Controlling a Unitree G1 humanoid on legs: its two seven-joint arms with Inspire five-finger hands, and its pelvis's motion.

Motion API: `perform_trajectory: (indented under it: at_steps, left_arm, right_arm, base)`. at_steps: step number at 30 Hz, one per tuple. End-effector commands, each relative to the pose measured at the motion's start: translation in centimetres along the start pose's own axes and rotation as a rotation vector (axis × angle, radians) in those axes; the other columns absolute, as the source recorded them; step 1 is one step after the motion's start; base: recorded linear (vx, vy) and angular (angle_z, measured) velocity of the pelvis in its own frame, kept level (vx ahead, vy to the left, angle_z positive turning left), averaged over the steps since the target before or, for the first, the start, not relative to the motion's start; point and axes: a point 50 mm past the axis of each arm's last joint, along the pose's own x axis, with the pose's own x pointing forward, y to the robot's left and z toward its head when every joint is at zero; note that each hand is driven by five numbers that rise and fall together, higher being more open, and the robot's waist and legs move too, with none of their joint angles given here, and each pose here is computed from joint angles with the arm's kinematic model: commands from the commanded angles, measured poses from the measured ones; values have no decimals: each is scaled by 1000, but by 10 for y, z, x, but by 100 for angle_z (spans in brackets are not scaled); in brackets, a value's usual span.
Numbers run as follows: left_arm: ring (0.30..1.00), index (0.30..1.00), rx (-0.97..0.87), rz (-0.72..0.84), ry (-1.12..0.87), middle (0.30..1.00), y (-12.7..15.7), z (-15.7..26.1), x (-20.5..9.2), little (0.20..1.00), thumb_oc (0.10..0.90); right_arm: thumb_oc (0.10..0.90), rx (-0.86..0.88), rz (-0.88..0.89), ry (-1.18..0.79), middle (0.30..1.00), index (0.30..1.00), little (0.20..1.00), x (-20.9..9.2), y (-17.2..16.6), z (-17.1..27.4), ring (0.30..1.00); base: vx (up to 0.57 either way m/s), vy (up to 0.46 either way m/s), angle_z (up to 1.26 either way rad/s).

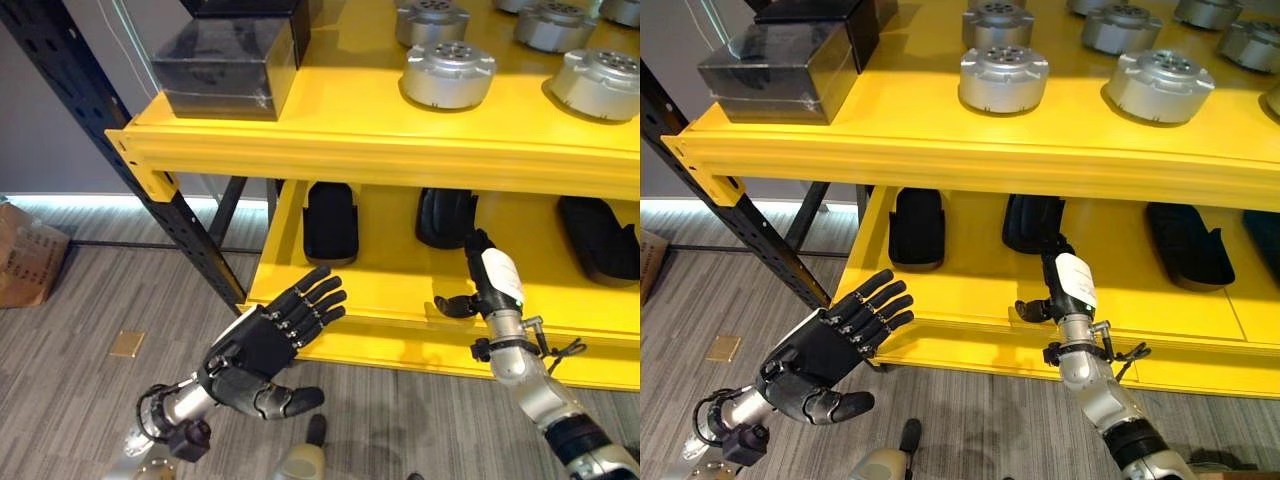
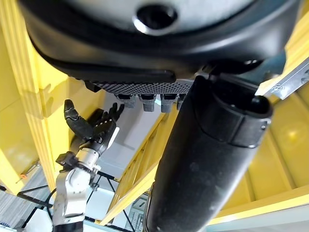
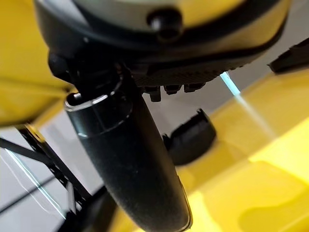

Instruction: Move parts from the plastic box to the shelf.

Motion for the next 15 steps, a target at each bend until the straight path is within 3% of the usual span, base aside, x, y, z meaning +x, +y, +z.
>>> perform_trajectory:
  at_steps: [1, 15]
  left_arm:
    - [1000, 1000, 51, -120, -163, 1000, -9, 30, 20, 1000, 900]
    - [1000, 1000, 26, -165, -119, 1000, -6, 32, 26, 1000, 900]
  right_arm:
    - [900, -91, -131, -197, 1000, 1000, 1000, 38, -42, 37, 1000]
    - [900, -315, -114, -133, 1000, 1000, 1000, 64, -43, 27, 1000]
  base:
    - [7, -28, 4]
    - [21, -16, 5]
